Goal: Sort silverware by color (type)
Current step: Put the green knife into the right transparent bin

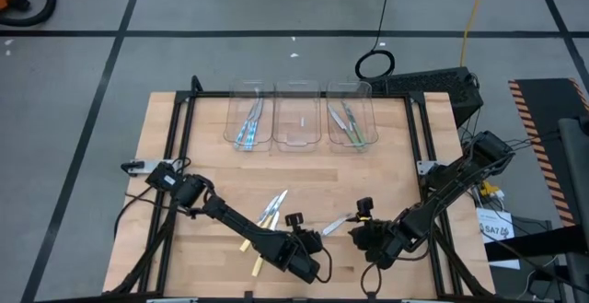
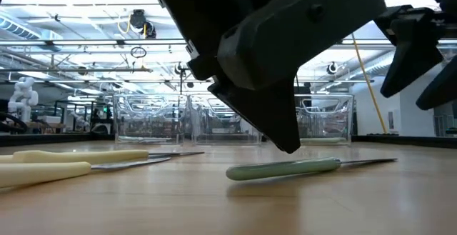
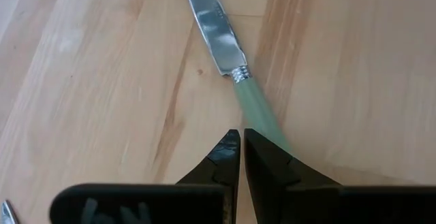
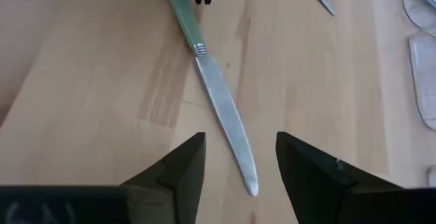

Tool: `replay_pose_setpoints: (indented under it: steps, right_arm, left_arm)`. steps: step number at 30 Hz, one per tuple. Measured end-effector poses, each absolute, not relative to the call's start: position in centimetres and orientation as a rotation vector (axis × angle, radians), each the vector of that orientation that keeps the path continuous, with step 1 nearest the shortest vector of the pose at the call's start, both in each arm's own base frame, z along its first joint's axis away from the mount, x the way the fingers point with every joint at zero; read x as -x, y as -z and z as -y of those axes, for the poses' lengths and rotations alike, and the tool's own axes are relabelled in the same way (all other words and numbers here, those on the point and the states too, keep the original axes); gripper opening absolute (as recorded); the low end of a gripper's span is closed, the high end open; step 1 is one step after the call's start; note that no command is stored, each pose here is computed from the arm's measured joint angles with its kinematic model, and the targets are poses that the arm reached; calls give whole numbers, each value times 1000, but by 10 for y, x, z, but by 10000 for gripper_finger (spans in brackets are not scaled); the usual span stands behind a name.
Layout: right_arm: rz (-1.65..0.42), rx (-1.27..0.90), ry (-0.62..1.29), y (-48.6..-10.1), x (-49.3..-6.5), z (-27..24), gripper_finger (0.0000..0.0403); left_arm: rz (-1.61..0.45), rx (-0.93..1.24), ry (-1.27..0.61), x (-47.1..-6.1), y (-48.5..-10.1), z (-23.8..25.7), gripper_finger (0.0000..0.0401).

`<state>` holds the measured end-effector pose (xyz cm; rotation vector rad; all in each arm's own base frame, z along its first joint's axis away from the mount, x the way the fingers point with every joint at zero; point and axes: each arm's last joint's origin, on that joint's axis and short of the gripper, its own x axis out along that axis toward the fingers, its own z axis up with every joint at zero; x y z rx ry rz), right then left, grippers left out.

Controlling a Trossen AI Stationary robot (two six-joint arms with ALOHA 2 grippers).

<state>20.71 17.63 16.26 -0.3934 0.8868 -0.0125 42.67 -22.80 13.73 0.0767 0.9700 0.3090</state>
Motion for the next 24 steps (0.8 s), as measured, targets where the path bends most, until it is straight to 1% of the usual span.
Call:
replay_pose_setpoints:
  steps: [4,10,18,24]
  right_arm:
    - [-859,378,16,-153,-208,-170,173]
    - [-876,349,71,-140,-209,-154,168]
    - [-887,315,119,-123,-205,-137,114]
    - [-931,291,83,-114,-201,-129,71]
  left_arm:
    - [-989,-69,-283,-426,-137,230,30]
    - [-1007,-62,-269,-425,-137,230,30]
    - [-1008,-61,-269,-425,-137,230,30]
    - [-1007,-57,-270,-425,-137,230,30]
